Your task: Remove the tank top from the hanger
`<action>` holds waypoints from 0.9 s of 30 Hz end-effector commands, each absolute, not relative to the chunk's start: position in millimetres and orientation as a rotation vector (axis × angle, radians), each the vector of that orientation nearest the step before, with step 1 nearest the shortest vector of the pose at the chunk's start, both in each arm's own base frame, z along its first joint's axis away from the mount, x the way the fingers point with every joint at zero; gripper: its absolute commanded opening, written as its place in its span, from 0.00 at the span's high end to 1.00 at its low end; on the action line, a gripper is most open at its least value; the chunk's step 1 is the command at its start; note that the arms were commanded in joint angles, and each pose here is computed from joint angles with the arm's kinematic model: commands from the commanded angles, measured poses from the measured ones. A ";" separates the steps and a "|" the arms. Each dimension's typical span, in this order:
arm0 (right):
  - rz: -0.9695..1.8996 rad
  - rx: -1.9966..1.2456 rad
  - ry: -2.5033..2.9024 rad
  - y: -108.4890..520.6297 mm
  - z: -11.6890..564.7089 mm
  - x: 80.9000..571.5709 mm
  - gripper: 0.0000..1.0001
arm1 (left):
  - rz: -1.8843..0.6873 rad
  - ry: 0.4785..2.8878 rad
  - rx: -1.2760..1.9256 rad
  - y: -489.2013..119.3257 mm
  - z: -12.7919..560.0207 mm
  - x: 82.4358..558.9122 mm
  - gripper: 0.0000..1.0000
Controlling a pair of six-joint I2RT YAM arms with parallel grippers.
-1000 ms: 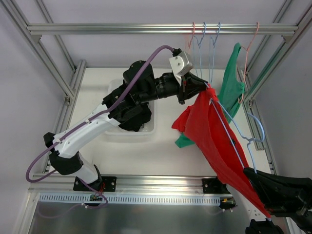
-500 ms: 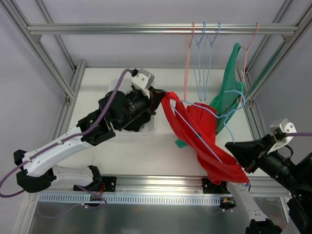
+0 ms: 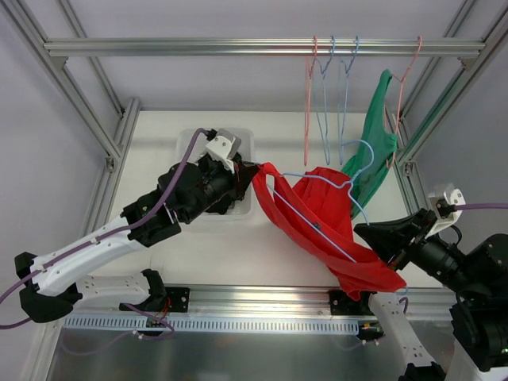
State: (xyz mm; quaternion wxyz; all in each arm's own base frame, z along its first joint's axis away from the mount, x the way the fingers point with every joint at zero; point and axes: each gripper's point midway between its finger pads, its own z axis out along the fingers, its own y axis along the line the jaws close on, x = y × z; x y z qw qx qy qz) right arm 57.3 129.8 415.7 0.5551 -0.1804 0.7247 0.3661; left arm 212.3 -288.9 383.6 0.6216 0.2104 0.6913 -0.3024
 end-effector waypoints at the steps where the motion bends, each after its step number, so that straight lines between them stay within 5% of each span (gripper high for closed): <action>1: 0.897 -0.466 1.556 137.5 454.6 61.1 1.00 | -0.991 1.504 0.661 -333.5 398.8 167.9 0.97; 7: 0.886 -0.449 1.575 136.2 451.6 69.6 1.00 | -1.051 1.490 0.688 -339.3 393.8 159.1 0.82; 10: 0.881 -0.449 1.576 135.8 451.4 70.7 1.00 | -1.094 1.475 0.732 -346.4 390.6 152.1 0.99; 12: 0.874 -0.442 1.579 134.7 450.7 72.3 1.00 | -1.116 1.471 0.753 -350.5 389.6 148.3 0.96; 14: 0.873 -0.442 1.581 134.8 450.1 73.1 1.00 | -1.136 1.462 0.763 -353.3 390.3 145.9 0.79; 19: 0.857 -0.419 1.594 132.3 447.3 78.8 1.00 | -1.180 1.442 0.786 -355.4 391.2 138.2 0.66; 21: 0.832 -0.427 1.593 130.5 445.2 82.1 1.00 | -1.191 1.427 0.786 -353.1 393.1 135.5 0.36; 25: 0.820 -0.422 1.605 129.3 441.2 87.1 1.00 | -1.188 1.406 0.782 -347.0 395.7 133.4 0.27; 27: 0.797 -0.408 1.611 126.4 439.1 91.4 1.00 | -1.182 1.398 0.777 -343.0 396.7 132.8 0.10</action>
